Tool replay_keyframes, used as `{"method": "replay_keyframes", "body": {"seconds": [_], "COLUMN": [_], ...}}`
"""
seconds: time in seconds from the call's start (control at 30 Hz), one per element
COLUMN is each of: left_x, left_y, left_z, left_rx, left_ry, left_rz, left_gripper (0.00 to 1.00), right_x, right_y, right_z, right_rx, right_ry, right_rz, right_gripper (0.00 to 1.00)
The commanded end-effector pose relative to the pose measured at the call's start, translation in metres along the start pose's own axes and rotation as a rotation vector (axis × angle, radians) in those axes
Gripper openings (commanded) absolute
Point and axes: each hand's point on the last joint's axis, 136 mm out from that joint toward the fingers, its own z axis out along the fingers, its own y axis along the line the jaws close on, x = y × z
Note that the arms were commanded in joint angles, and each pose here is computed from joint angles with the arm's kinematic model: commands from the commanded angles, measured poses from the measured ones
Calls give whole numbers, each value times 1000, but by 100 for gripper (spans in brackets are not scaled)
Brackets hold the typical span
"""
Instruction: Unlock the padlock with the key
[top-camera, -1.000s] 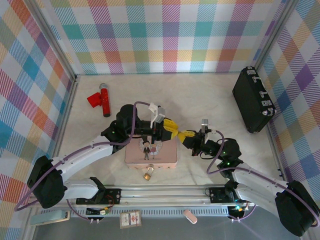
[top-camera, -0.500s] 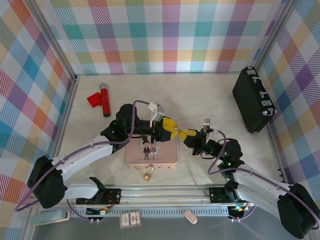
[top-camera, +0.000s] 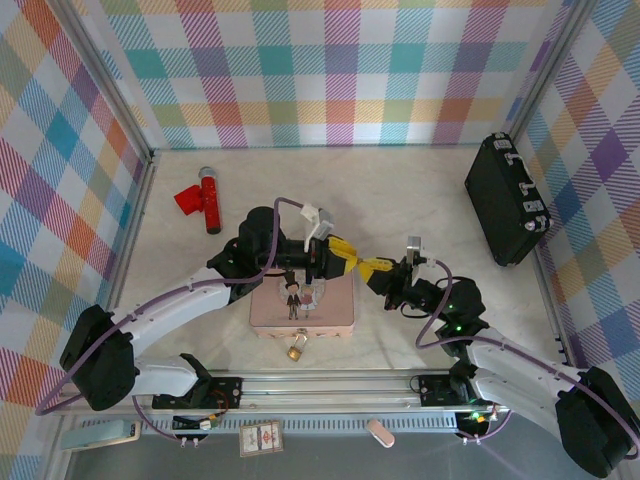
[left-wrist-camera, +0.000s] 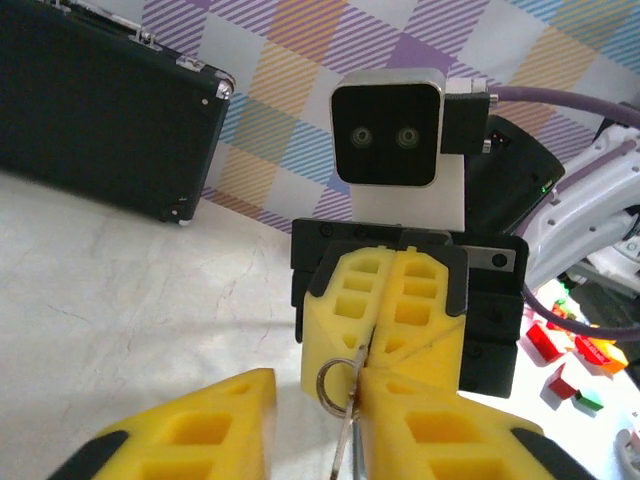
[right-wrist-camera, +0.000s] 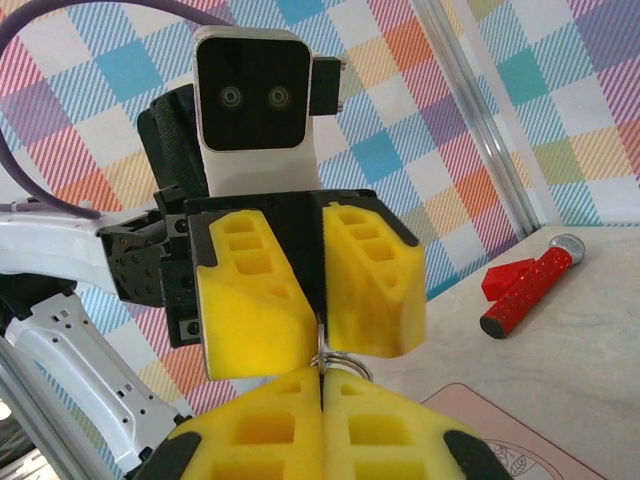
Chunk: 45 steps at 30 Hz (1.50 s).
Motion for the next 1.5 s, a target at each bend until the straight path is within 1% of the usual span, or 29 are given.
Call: {"method": "replay_keyframes", "body": {"seconds": [0.0, 0.17, 0.27, 0.33, 0.37, 0.47, 0.53, 0.6, 0.67, 0.73, 0.83, 1.03, 1.13, 1.27, 1.47], "left_x": [-20, -22, -22, -22, -22, -20, -18, -11, 4, 15, 25, 40, 43, 46, 47], "left_y": [-6, -11, -11, -11, -10, -6, 0, 6, 13, 11, 1, -17, -24, -25, -23], "left_z": [-4, -6, -7, -8, -8, -11, -15, -20, -26, -29, -28, -20, -15, -13, -14], "left_rx": [25, 37, 33, 23, 14, -39, -95, -153, -209, -211, -149, -67, -28, -19, -28], "left_ry": [-47, -50, -44, -37, -29, 22, 82, 165, 293, 392, 452, 560, 568, 577, 580], "left_rz": [44, 53, 57, 64, 69, 94, 117, 144, 160, 188, 208, 255, 256, 259, 263], "left_gripper": [21, 7, 1, 0, 0, 0, 0, 0, 0, 0, 0, 0, 0, 0, 0], "right_x": [-12, -8, -6, -4, -3, 3, 9, 15, 17, 17, 14, 22, 29, 35, 38], "right_y": [4, -4, -7, -8, -8, -8, -9, -13, -18, -20, -14, -2, 2, 6, 8], "right_z": [3, 1, 1, 1, 1, 0, -1, -5, -10, -15, -15, -8, -3, 3, 3], "right_rx": [-3, 34, 47, 50, 50, 50, 61, 84, 121, 141, 117, 22, -37, -91, -107], "right_ry": [-36, -37, -33, -27, -21, 14, 57, 89, 92, 83, 78, 123, 149, 170, 197], "right_rz": [-34, -23, -22, -23, -23, -43, -80, -121, -155, -174, -182, -161, -130, -102, -101], "right_gripper": [0, 0, 0, 0, 4, 27, 38, 41, 45, 47, 47, 40, 37, 33, 32]}}
